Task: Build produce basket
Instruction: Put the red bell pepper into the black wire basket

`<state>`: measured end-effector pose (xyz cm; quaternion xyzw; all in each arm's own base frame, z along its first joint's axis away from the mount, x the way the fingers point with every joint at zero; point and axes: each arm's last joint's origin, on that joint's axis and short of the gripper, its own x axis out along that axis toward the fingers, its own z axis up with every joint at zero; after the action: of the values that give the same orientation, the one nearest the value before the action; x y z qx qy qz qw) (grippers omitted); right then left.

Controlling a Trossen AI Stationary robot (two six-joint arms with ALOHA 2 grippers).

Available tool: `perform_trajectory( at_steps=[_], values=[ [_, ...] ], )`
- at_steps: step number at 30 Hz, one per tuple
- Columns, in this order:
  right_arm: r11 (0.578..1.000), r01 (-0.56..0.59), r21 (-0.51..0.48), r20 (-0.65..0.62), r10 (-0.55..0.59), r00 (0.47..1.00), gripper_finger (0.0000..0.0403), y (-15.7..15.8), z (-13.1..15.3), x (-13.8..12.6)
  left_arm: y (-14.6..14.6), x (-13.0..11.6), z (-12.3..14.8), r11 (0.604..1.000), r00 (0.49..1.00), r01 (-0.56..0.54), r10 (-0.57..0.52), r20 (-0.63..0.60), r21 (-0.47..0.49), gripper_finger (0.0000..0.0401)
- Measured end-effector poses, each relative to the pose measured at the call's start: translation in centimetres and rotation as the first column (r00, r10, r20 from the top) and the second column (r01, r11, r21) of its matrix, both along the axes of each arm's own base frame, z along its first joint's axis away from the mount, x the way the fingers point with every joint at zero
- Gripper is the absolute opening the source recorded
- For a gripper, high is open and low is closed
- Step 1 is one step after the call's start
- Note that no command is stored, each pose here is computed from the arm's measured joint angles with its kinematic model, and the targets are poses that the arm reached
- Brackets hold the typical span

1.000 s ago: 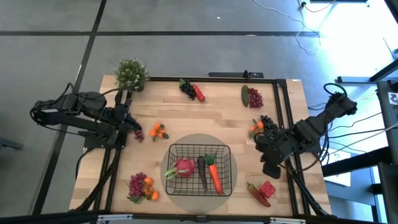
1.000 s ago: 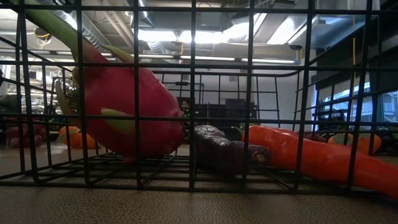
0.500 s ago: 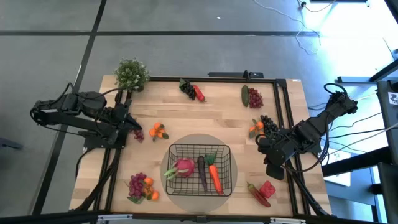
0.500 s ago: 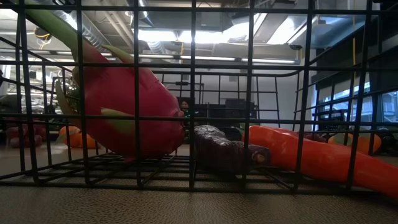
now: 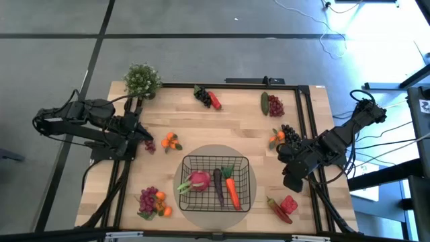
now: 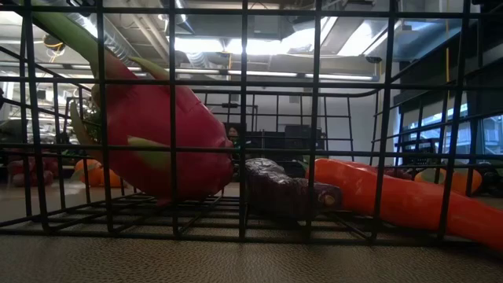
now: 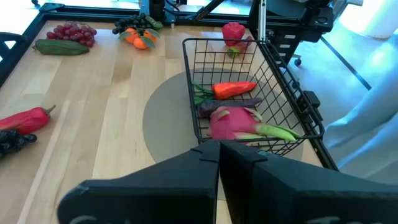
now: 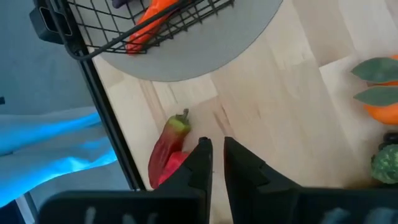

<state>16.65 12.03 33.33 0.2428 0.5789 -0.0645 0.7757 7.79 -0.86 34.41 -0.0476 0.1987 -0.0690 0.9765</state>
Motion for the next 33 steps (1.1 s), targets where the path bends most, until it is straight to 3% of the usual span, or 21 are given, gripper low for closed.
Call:
perform_trajectory(
  at_steps=[23,27,33],
  values=[
    [0.998,0.027,-0.058,0.028,-0.026,0.999,0.0032,-0.1,-0.1,0.1,0.0,0.0,0.0,1.0,1.0,0.0,0.0,0.0,0.0,0.0],
    [0.999,0.022,-0.046,0.0,-0.022,1.0,0.0066,0.0,-0.6,0.2,0.0,0.0,0.0,1.0,1.0,0.0,0.0,0.0,0.0,0.0],
    [0.999,-0.001,0.039,-0.095,0.004,0.995,0.0162,0.6,-2.7,0.0,0.0,0.0,0.0,1.0,1.0,0.0,0.0,0.0,0.0,0.0]
  ],
)
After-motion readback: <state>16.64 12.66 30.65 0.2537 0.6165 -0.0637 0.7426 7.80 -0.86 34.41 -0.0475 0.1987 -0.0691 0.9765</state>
